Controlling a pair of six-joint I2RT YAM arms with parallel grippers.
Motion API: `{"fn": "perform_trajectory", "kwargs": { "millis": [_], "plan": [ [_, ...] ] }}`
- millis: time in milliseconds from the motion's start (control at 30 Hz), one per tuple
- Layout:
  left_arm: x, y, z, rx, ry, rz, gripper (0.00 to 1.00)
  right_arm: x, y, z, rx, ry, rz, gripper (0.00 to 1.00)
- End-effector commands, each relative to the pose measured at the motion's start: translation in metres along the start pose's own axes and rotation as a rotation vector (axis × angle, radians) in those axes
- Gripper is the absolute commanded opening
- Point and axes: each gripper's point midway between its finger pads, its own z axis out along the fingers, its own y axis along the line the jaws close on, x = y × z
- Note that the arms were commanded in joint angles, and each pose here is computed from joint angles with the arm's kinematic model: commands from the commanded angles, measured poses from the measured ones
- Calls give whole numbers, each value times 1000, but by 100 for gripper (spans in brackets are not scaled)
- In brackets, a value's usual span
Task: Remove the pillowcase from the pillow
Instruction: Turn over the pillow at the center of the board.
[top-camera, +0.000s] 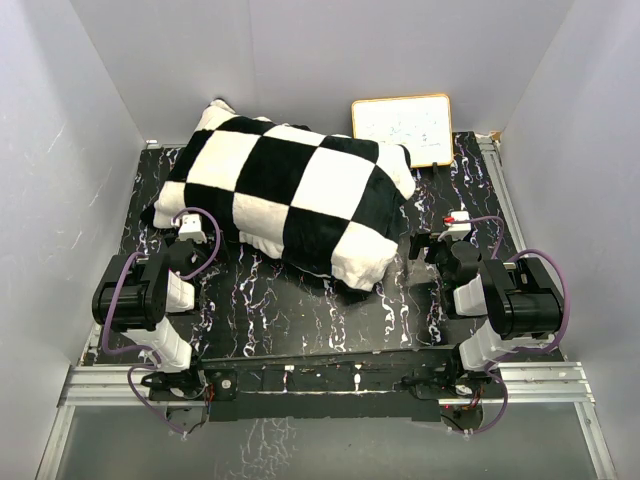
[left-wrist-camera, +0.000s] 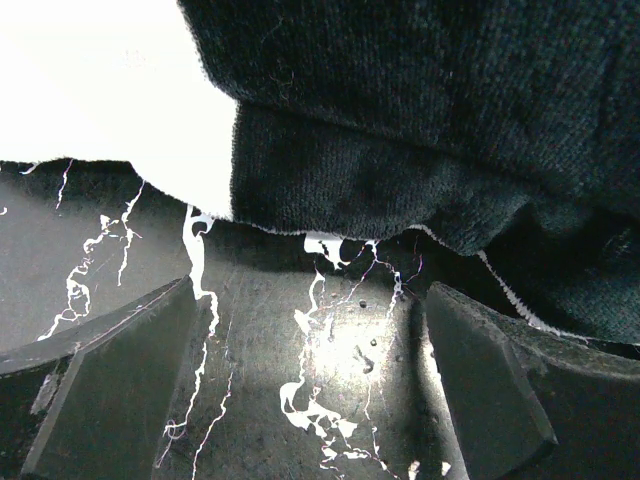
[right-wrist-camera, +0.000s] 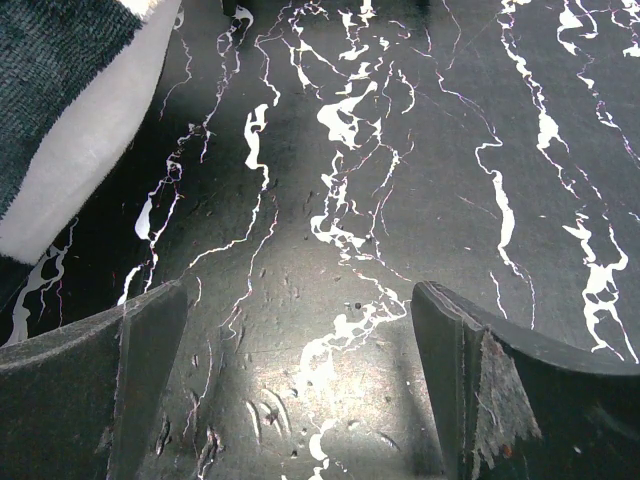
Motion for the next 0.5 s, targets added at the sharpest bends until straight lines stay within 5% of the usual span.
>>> {"fn": "perform_trajectory", "kwargs": {
  "millis": [0,333,467],
  "plan": [
    [-7,-1,0,4,-29,7,97,-25,-1,4,2,-92,-15,98],
    [-12,0,-1,-2,-40,8,97,-25,-2,4,2,-91,-17,98],
    [-32,-2,5,19,98,24,97,-30,-13,3,76,-109,21,98]
  ]
}}
